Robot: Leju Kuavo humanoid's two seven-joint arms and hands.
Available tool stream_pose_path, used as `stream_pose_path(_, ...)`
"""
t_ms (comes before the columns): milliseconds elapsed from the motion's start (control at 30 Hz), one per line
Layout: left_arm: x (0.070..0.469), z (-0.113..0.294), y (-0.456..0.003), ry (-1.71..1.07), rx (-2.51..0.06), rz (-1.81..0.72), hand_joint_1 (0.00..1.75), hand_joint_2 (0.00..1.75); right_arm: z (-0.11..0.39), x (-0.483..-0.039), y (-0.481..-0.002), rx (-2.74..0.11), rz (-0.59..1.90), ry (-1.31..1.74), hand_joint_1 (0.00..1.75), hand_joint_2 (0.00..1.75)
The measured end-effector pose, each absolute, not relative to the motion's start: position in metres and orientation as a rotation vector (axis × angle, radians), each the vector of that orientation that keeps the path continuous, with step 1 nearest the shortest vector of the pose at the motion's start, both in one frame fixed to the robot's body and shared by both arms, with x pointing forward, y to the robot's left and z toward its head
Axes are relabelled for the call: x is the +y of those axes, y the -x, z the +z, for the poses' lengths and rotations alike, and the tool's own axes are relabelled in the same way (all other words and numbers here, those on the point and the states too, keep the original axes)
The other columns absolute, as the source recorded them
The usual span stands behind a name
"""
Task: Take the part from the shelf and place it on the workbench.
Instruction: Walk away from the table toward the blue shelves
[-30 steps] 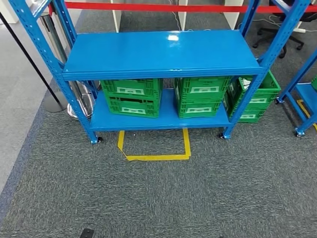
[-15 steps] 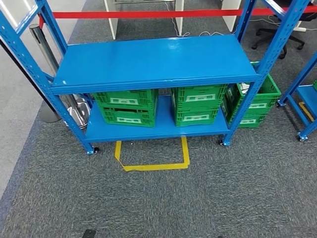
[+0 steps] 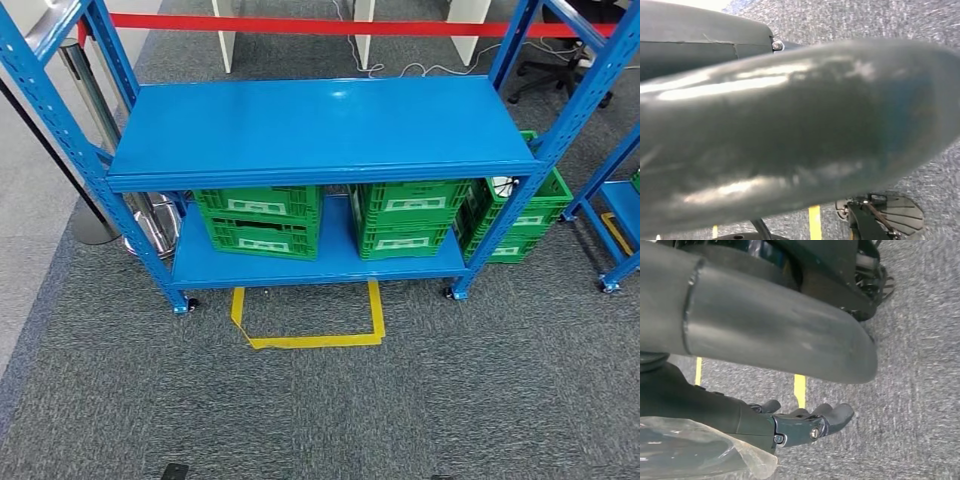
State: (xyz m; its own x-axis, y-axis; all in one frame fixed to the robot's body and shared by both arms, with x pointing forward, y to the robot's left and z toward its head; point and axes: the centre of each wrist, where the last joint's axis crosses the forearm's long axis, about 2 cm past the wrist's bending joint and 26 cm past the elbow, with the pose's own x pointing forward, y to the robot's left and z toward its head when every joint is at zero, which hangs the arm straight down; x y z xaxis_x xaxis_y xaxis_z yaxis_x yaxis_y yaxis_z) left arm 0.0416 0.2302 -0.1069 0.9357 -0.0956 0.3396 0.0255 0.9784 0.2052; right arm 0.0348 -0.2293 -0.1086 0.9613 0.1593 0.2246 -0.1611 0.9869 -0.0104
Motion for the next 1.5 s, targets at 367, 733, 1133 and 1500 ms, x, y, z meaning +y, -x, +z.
stream_pose_path(367,0.2307,-0.1069,-0.0424,-0.199,-0.363,-0.080,0.00,0.00,-0.1085,-0.2288,-0.0351,-0.217,0.221,-0.016,0.00,0.00)
stream_pose_path(733,0.2312,-0.1070,-0.0428,-0.185,-0.364,-0.087,0.00,0.00,-0.1091,-0.2304,-0.0317,-0.179,0.228,-0.035,0.00,0.00)
stream_pose_path(1133,0.2313,-0.1071,-0.0419,-0.189,-0.364,-0.097,0.00,0.00,-0.1091,-0.2301,-0.0321,-0.166,0.226,-0.045,0.00,0.00)
stream_pose_path(1500,0.2313,-0.1071,-0.0410,-0.205,-0.364,-0.091,0.00,0.00,-0.1091,-0.2300,-0.0317,-0.155,0.223,-0.050,0.00,0.00)
